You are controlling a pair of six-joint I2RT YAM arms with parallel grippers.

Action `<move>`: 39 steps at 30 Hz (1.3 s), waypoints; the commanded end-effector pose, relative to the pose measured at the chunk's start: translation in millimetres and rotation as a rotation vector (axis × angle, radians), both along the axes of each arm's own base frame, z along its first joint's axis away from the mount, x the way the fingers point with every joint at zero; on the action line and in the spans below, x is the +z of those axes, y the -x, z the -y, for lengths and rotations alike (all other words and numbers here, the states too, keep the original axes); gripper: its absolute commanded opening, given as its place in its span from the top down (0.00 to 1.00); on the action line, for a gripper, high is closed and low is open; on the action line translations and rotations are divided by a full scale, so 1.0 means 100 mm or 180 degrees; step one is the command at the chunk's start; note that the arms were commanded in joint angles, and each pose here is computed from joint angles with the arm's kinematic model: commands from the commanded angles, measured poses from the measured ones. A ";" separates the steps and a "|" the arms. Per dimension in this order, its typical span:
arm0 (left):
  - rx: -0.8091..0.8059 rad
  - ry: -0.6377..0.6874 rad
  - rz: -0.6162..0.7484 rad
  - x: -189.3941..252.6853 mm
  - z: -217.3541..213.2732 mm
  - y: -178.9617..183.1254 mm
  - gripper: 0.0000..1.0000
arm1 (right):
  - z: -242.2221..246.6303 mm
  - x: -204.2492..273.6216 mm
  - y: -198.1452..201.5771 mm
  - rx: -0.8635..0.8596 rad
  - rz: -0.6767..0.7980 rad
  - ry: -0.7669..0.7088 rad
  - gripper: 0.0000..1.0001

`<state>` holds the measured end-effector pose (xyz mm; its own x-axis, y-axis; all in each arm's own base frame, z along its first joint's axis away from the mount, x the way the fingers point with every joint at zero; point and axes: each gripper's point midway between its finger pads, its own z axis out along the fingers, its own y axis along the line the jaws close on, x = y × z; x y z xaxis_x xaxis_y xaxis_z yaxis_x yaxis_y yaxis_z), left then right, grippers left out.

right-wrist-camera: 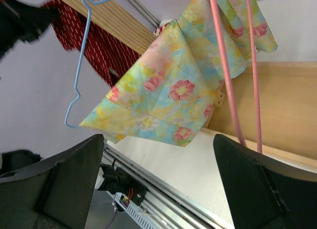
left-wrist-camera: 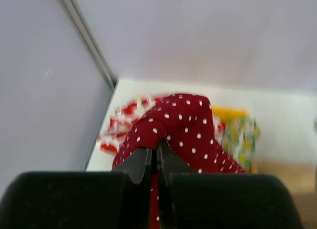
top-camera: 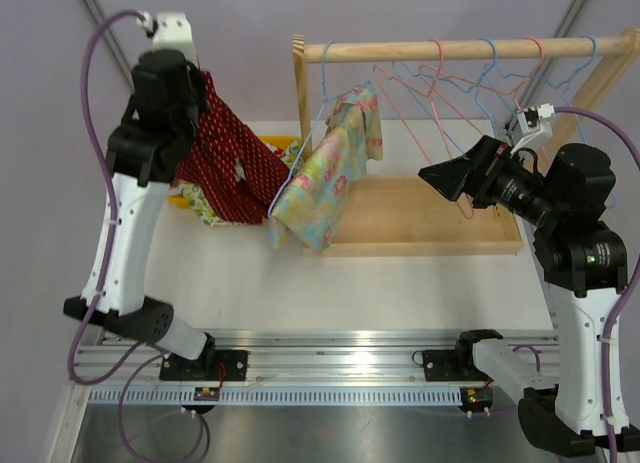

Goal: Remove the skirt from the hanger

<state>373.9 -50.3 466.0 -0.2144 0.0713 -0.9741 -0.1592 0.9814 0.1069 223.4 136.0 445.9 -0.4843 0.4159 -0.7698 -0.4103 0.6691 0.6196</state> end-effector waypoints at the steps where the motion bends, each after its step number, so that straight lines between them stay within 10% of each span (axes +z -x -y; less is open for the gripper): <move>1: -0.0341 0.0264 0.0909 1.06 0.05 -0.17 1.00 | 0.03 -0.08 0.07 -0.0007 0.0026 0.0109 0.01; 7: -0.0550 0.0327 0.0075 -0.06 0.37 -1.00 1.00 | 0.07 -0.10 0.12 -0.0060 0.0017 0.0141 0.01; 18: -0.0535 0.0876 -0.0873 -2.35 0.58 -0.91 1.00 | 0.02 0.09 0.17 0.0025 0.0120 0.0068 0.01; 21: -0.0468 0.0945 -0.1003 -2.43 0.60 -0.93 0.97 | -0.03 0.20 0.19 0.0133 0.0178 -0.0026 0.00; 23: -0.0460 0.0966 -0.1022 -2.37 0.60 -0.91 0.02 | -0.11 0.38 0.24 0.0300 0.0294 -0.0116 0.01; 39: -0.0559 0.1022 -0.0364 -1.01 0.26 0.26 0.01 | -0.57 1.06 -0.22 0.1045 0.0412 -0.0739 0.02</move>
